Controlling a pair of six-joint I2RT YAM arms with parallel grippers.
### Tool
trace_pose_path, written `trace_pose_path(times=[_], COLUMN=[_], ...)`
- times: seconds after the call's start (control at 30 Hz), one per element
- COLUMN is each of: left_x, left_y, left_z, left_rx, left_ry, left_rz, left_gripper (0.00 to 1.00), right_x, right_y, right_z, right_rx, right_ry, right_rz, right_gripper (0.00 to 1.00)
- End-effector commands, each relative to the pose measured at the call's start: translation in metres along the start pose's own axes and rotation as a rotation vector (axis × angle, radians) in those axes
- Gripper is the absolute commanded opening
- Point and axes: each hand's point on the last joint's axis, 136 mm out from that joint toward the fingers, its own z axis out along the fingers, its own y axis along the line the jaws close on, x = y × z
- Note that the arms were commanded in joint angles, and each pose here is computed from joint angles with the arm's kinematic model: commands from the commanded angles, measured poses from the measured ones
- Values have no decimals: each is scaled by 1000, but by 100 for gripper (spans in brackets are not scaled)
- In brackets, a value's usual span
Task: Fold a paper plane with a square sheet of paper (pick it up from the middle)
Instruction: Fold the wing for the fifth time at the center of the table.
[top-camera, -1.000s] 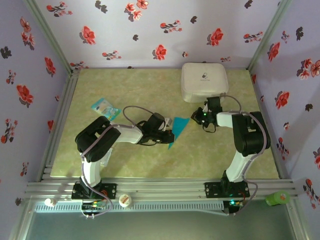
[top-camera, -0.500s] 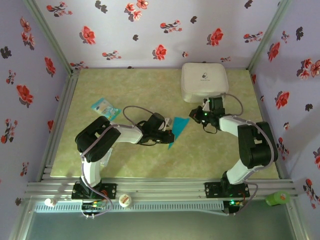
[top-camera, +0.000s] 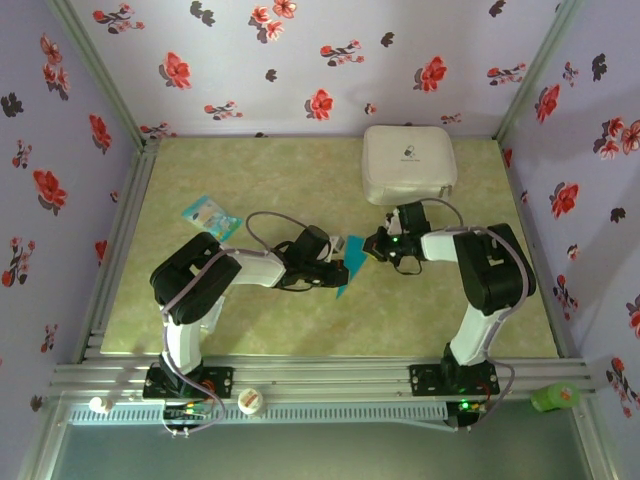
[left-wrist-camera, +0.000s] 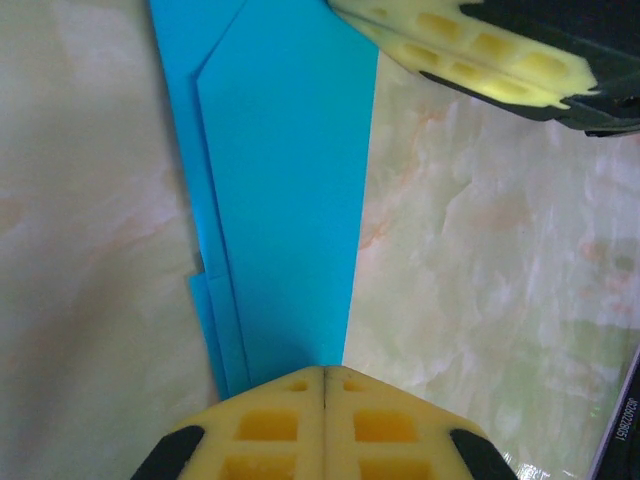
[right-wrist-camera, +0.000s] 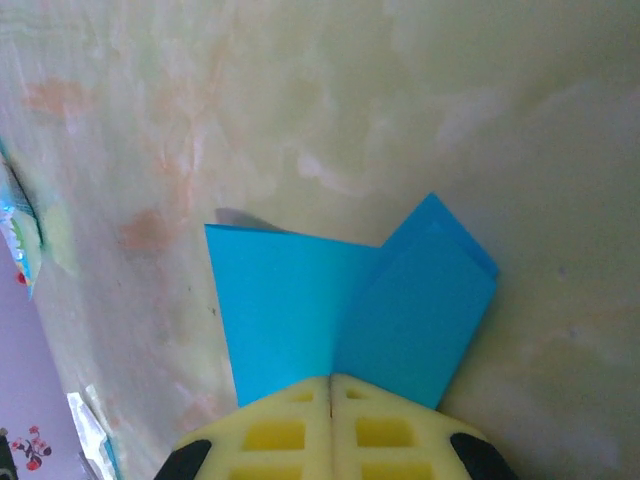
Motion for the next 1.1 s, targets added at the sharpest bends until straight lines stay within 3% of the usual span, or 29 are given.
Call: trace_pose_path(times=[0.0, 0.6, 0.87, 1.07], left_x=[51, 51, 52, 48], left_y=[43, 41, 43, 39], left_z=[1, -3, 0, -2], left_rx=[-155, -154, -149, -140], left_ry=[156, 154, 143, 135], left_rz=[-46, -36, -47, -44], left_gripper=[0, 0, 0, 0], right_x=[-21, -48, -65, -52], right_y=[-28, -49, -27, 12], right_z=[-1, -17, -42, -60], right_rx=[108, 251, 155, -15], right_ry=[-71, -154, -246, -268], right_rz=[20, 72, 66, 13], right_gripper=[5, 6, 6, 10])
